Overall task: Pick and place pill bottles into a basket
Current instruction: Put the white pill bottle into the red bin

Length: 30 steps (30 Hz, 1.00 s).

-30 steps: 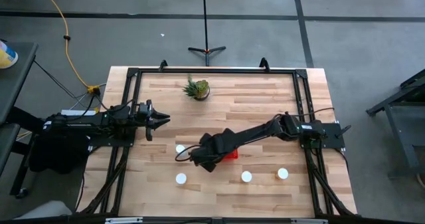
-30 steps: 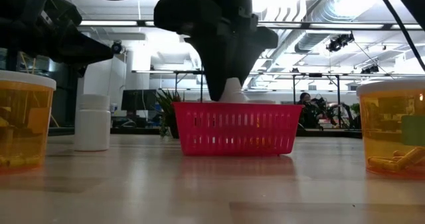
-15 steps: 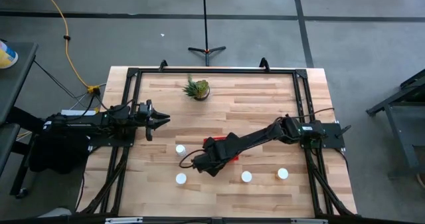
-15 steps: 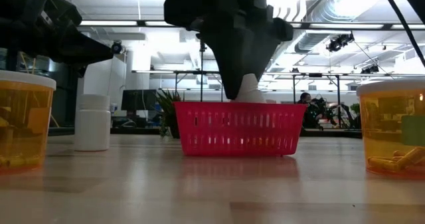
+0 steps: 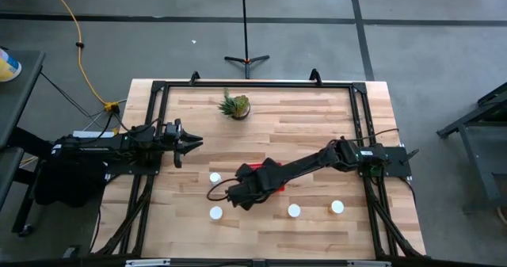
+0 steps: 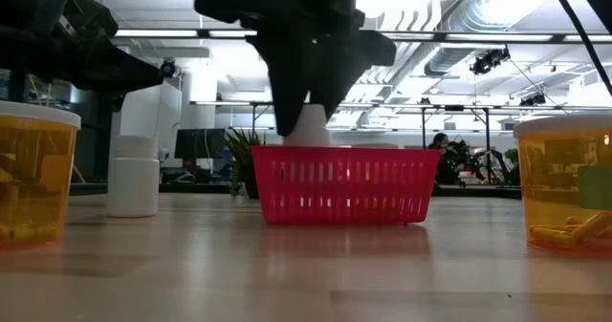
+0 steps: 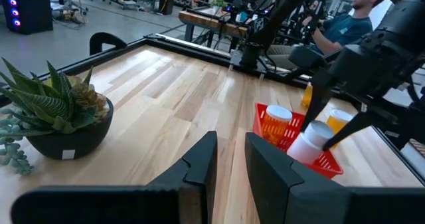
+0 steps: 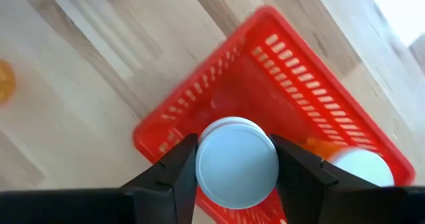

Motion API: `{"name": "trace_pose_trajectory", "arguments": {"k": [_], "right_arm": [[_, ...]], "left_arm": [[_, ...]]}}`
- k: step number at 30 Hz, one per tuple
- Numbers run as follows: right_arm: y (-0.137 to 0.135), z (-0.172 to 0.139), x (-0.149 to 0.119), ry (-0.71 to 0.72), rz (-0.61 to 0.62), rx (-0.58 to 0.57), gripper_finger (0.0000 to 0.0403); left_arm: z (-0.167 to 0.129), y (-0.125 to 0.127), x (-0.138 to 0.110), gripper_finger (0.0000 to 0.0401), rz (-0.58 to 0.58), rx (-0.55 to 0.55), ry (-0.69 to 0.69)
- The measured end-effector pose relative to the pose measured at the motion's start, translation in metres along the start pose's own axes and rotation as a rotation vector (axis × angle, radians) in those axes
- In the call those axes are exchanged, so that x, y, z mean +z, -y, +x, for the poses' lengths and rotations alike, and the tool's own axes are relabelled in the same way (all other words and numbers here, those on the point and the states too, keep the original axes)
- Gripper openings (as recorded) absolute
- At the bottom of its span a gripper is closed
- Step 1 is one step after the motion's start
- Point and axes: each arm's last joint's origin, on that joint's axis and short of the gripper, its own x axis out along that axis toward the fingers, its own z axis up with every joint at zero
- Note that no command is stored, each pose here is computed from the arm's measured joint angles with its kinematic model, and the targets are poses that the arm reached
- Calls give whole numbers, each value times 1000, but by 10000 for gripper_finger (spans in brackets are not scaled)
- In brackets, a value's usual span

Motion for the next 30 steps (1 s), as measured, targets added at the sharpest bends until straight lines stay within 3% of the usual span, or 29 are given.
{"name": "trace_pose_trajectory", "arguments": {"k": [9,22,30], "right_arm": [[-5,0,8,77,21,45,154],[5,7,25,48,36,78,155],[12,10,29,-19,61,89,202]], "left_arm": [[0,0,0,115,0,0,0],[0,0,0,115,-3,0,0],[0,0,0,115,-3,0,0]]}}
